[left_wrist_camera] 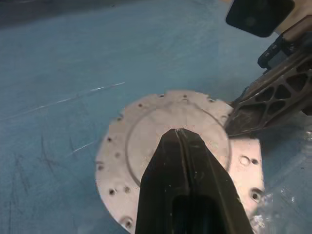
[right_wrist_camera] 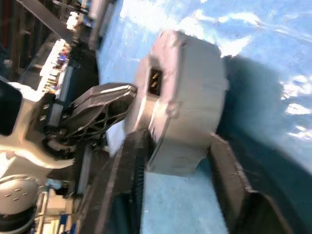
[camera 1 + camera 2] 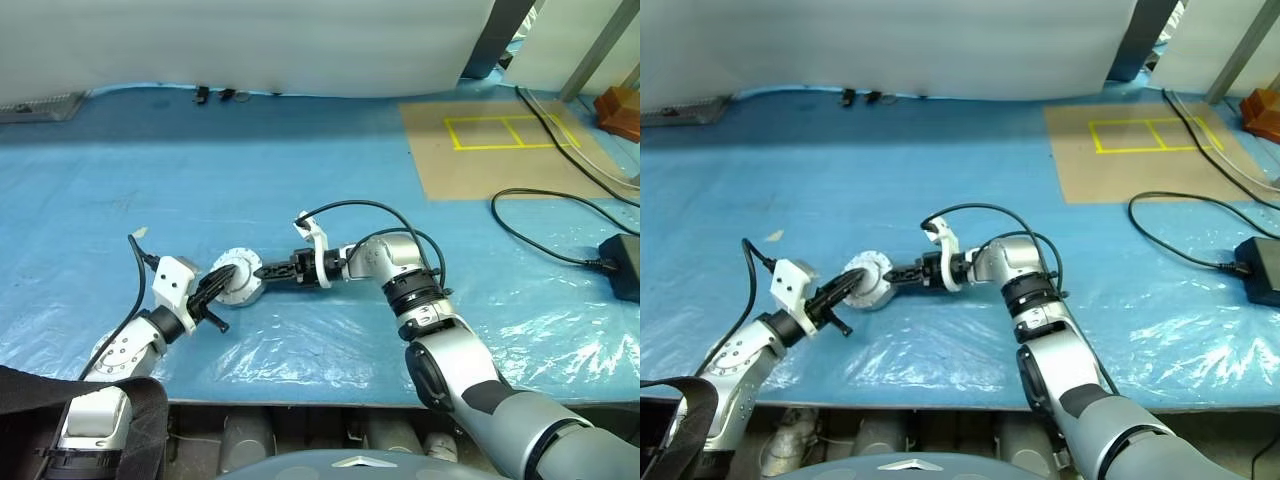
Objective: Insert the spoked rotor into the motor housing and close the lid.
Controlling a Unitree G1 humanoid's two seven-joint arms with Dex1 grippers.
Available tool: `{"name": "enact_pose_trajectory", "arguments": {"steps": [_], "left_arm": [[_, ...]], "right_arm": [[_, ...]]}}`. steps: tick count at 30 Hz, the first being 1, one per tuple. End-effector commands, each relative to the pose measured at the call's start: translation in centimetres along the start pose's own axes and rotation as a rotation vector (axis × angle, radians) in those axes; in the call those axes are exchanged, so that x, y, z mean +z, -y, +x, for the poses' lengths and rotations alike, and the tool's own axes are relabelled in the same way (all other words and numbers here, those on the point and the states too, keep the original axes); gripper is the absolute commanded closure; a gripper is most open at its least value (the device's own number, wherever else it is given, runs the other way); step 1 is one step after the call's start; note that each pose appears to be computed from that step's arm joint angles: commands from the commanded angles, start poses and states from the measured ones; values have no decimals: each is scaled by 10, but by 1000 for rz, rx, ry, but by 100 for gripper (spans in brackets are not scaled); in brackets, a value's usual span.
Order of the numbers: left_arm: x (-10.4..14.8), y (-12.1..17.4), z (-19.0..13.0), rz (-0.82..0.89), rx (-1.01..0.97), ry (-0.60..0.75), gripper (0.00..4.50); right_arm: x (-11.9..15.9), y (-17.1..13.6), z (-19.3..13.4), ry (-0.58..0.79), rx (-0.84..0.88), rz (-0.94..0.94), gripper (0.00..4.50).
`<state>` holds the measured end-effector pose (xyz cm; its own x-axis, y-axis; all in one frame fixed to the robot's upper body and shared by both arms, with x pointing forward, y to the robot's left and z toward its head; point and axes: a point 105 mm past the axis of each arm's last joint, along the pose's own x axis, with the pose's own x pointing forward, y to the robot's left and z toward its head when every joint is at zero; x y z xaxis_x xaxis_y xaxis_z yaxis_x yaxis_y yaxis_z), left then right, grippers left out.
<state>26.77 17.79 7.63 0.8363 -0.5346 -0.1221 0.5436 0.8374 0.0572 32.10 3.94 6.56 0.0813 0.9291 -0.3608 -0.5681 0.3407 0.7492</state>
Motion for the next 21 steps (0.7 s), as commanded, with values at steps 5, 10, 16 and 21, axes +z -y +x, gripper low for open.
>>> {"name": "enact_pose_trajectory", "arguments": {"steps": [5,10,16,21], "left_arm": [[-16,4,-1,-18,-12,-63,450],[-16,4,-1,-18,-10,-64,450],[-16,3,-1,-18,-5,-63,450],[-11,-1,-3,-14,27,-31,450]], "right_arm": [[11,-17,10,33,68,4,114],[12,-21,10,33,91,12,261],[15,-28,10,43,130,14,327],[9,-30,10,12,143,5,327]]}}
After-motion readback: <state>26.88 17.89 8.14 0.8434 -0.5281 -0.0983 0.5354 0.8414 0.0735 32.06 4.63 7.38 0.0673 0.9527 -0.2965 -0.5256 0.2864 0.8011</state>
